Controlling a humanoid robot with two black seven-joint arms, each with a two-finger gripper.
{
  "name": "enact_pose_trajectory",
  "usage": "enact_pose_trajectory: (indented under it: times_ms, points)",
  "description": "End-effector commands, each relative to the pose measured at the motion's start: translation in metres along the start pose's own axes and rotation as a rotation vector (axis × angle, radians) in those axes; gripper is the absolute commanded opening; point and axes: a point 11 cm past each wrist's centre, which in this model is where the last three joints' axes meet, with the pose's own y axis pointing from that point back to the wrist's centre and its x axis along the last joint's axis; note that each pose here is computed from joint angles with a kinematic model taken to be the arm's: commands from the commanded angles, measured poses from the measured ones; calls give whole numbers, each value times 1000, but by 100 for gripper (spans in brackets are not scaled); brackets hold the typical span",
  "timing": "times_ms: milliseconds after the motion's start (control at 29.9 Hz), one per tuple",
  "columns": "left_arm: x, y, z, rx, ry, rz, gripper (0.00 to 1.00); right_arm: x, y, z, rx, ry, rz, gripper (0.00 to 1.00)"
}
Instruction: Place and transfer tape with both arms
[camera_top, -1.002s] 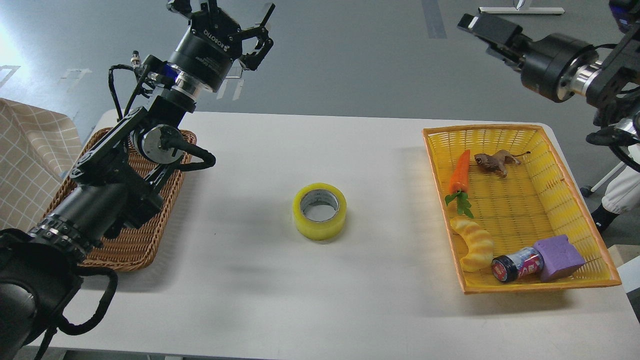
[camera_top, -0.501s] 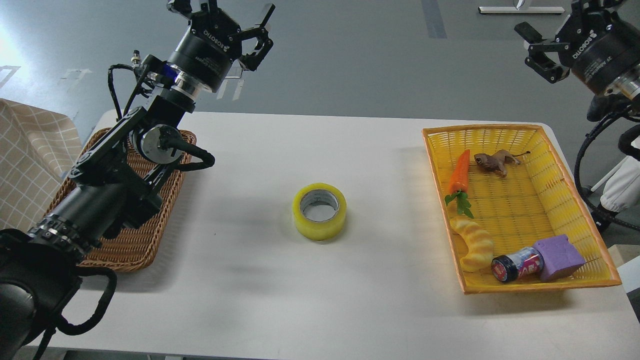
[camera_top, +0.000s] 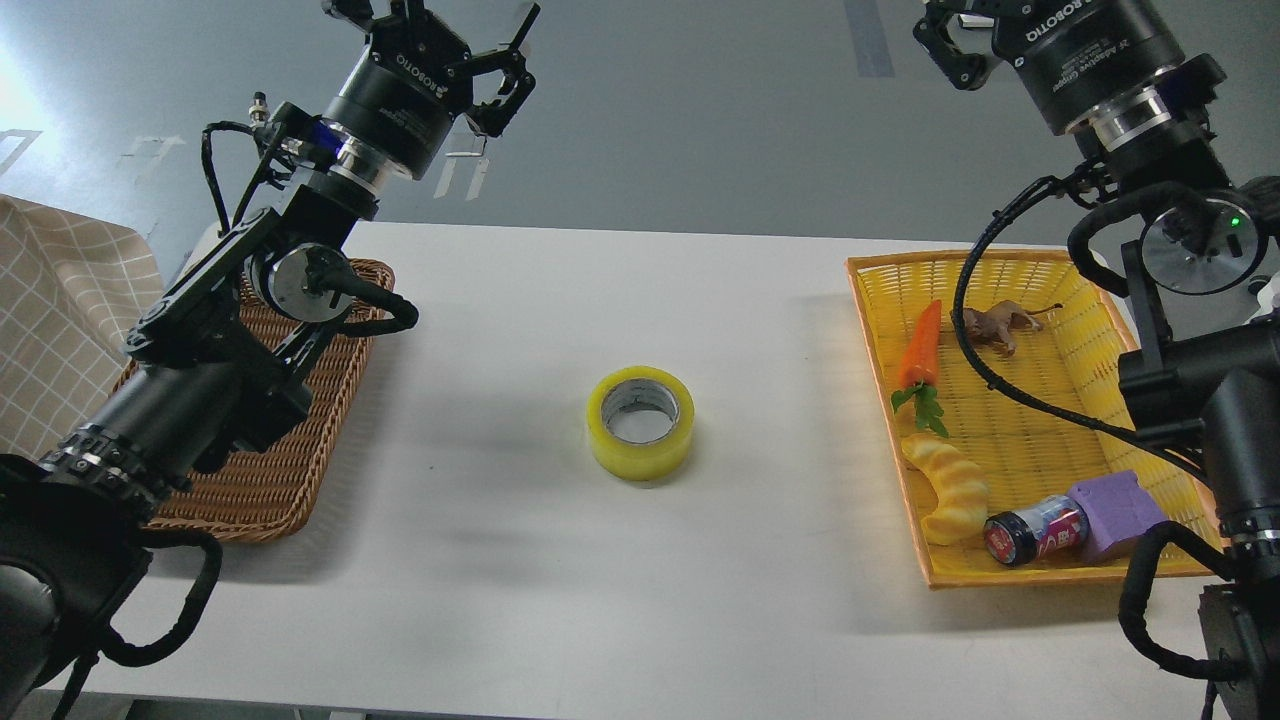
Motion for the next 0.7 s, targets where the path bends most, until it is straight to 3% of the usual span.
enact_pose_trajectory:
  times_ms: [0,668]
  points:
    - [-2,-1,3,-4,-3,-10,98,-8,-6,14,19,-96,-18,100]
    - [0,-3,17,-17,-29,-16,98,29,21,38,16,-182,101,100]
